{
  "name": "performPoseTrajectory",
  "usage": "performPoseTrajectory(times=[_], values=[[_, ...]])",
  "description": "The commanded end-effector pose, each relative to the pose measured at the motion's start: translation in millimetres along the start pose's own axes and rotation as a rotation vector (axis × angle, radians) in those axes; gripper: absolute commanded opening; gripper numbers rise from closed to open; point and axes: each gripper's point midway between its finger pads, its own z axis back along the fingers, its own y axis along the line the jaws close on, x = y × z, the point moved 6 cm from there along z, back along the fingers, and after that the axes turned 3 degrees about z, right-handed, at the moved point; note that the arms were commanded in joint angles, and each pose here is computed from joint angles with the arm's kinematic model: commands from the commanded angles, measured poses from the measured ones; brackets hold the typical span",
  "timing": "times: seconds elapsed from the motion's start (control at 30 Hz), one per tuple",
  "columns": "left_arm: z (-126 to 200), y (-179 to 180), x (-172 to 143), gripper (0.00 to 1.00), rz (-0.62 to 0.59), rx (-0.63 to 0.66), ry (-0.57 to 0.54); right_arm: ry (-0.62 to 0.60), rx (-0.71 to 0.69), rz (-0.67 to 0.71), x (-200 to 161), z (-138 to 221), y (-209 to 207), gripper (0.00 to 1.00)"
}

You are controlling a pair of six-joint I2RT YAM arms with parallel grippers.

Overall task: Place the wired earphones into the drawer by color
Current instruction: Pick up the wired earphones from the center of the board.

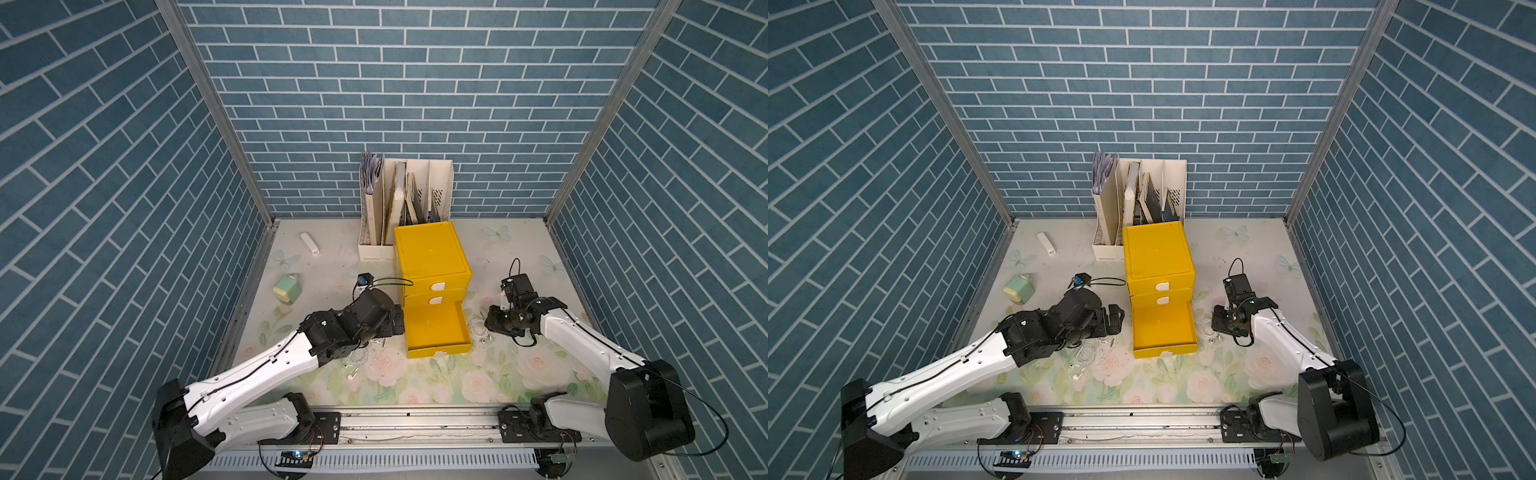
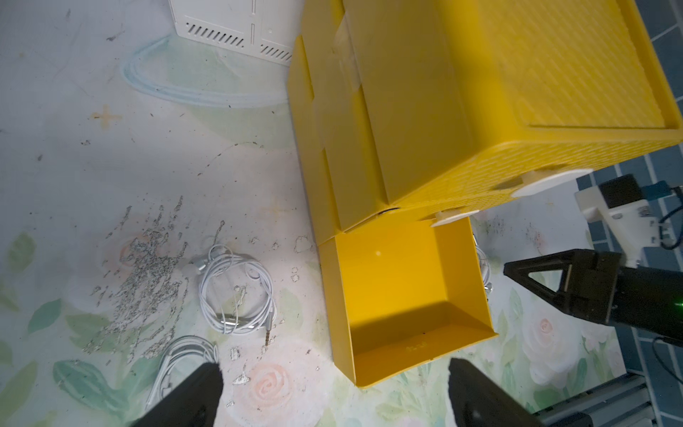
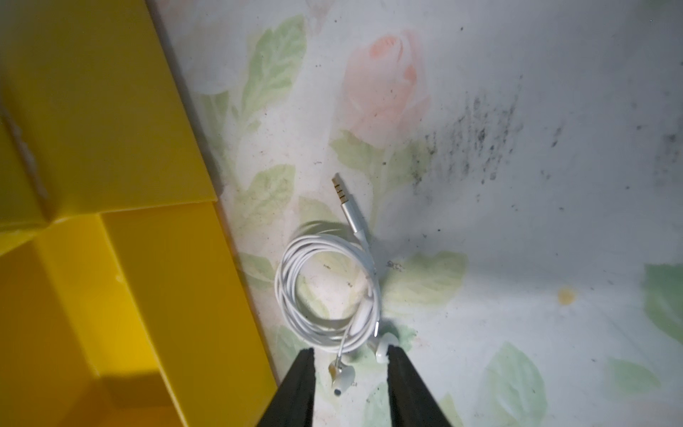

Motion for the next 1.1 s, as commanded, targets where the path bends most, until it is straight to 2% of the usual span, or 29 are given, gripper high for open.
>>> performPoseTrajectory(times=[0.0,0.33,0.87,0.97,1.07], values=[[-3,0,-3,1.00,-0.001,-0.005,-0.004,-0.006,-0.039,0.055,4,-4,-2,0.34],[-3,1,-4,1.00,-0.009,-0.007,-0.007,-0.003,-0.114,0.096,16,-16,-6,0.32],[-4,5,-6,1.00,-0.015,0.004,-0.007,0.035,-0.113,0.133,22,-37,-1,0.31],[-4,6,-6,1.00,-0.016,0.008,-0.010,0.041,-0.119,0.141,21,-40,0,0.27],[-4,8,-6,1.00,-0.018,0.016,-0.011,0.041,-0.116,0.148,23,-42,1,0.18]])
